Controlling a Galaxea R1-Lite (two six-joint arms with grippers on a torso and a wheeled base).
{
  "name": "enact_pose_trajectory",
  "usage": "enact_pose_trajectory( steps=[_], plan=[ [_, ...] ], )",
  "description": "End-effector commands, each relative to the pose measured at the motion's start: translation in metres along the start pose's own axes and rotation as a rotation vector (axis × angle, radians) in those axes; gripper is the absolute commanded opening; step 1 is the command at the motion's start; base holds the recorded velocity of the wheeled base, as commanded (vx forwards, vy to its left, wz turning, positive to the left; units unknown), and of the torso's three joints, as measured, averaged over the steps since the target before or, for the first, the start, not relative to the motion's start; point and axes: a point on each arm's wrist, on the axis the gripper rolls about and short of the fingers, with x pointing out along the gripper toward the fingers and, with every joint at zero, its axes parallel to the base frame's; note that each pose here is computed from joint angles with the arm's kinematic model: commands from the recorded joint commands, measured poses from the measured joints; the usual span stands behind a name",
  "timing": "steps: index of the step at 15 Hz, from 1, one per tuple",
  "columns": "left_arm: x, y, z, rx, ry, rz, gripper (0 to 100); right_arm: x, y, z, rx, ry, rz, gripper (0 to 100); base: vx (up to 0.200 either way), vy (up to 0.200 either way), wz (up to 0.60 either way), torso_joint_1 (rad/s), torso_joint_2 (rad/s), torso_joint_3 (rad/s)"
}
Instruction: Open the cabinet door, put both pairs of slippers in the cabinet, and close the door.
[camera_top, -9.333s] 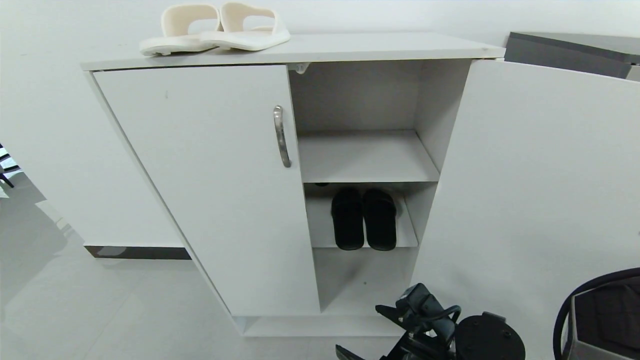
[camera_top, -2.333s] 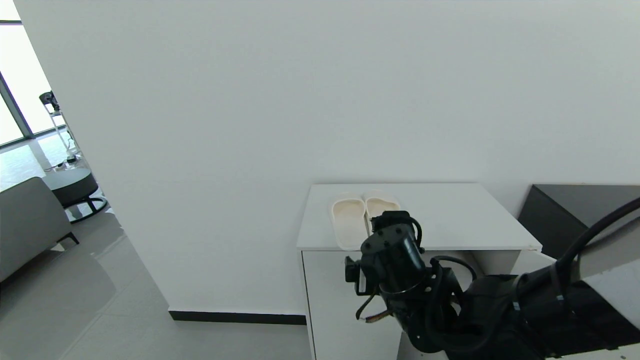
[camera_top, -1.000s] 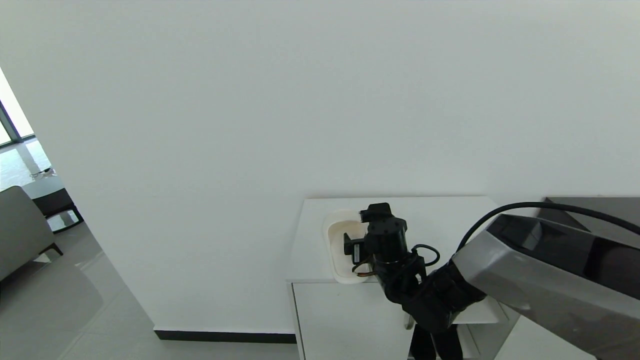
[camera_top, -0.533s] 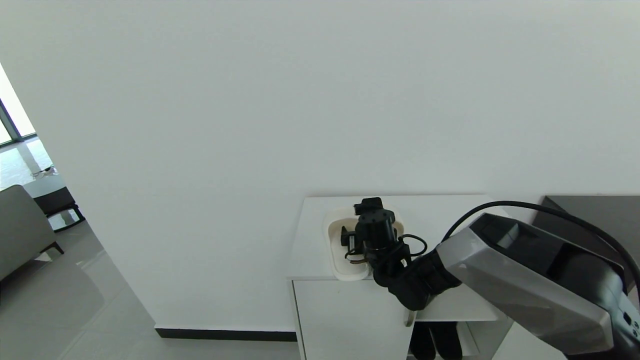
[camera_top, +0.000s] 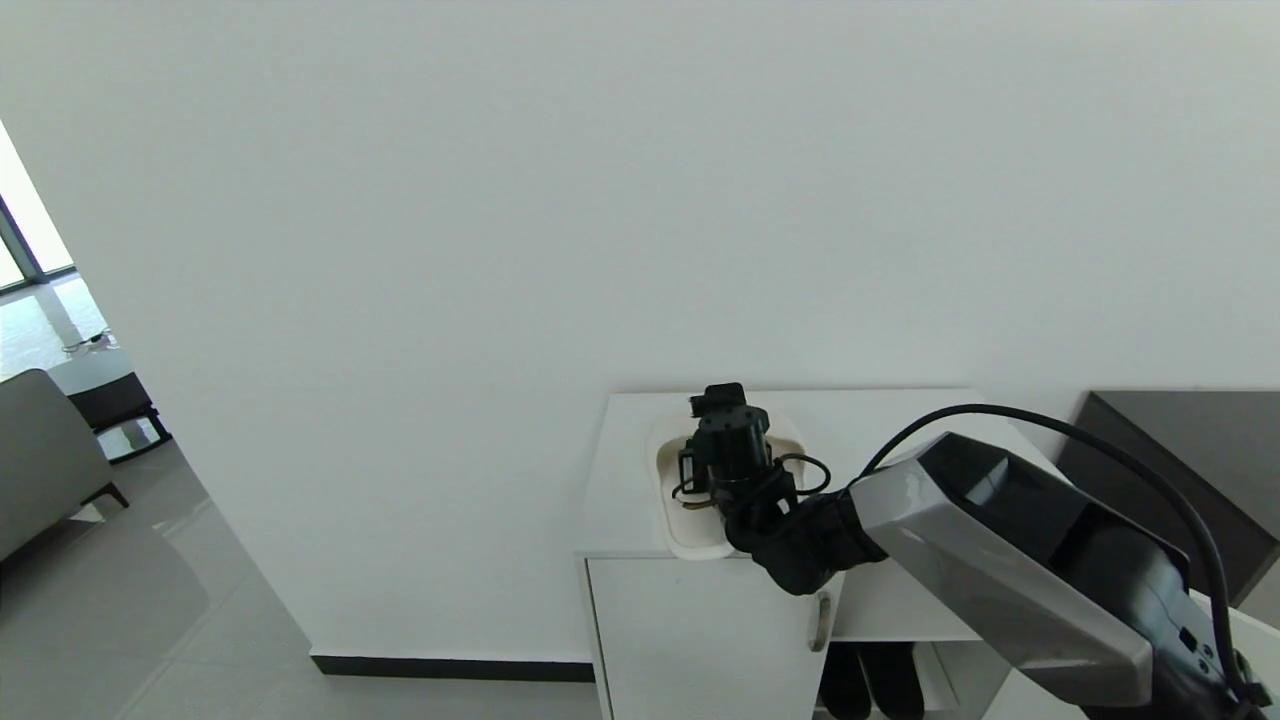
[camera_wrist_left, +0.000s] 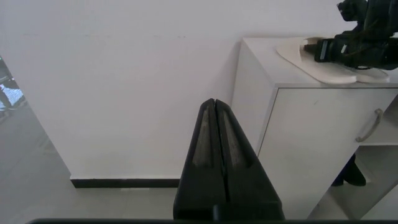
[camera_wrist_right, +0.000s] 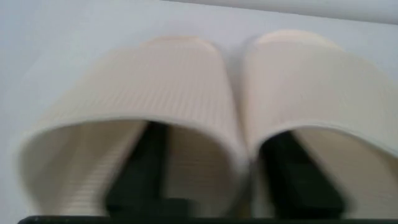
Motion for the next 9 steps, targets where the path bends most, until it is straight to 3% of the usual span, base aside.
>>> enact_pose_trajectory(
  steps=[1, 4, 6, 9],
  plan=[
    [0.000, 0.000, 0.000, -0.001, 0.002, 0.000, 0, 0.001, 0.000, -0.002, 0.000, -0.001, 0.000, 0, 0.000, 0.000, 0.00, 0.000, 0.00, 0.000],
    [0.000, 0.000, 0.000, -0.001, 0.002, 0.000, 0, -0.027, -0.002, 0.033, 0.034, -0.027, 0.032, 0, 0.000, 0.000, 0.00, 0.000, 0.00, 0.000],
    [0.000, 0.000, 0.000, -0.001, 0.000, 0.000, 0, -0.074, 0.000, 0.048, 0.033, -0.004, 0.167, 0, 0.000, 0.000, 0.00, 0.000, 0.00, 0.000],
    [0.000, 0.000, 0.000, -0.001, 0.002, 0.003, 0, -0.146, -0.012, 0.042, 0.029, 0.040, 0.389, 0, 0.000, 0.000, 0.00, 0.000, 0.00, 0.000]
  ],
)
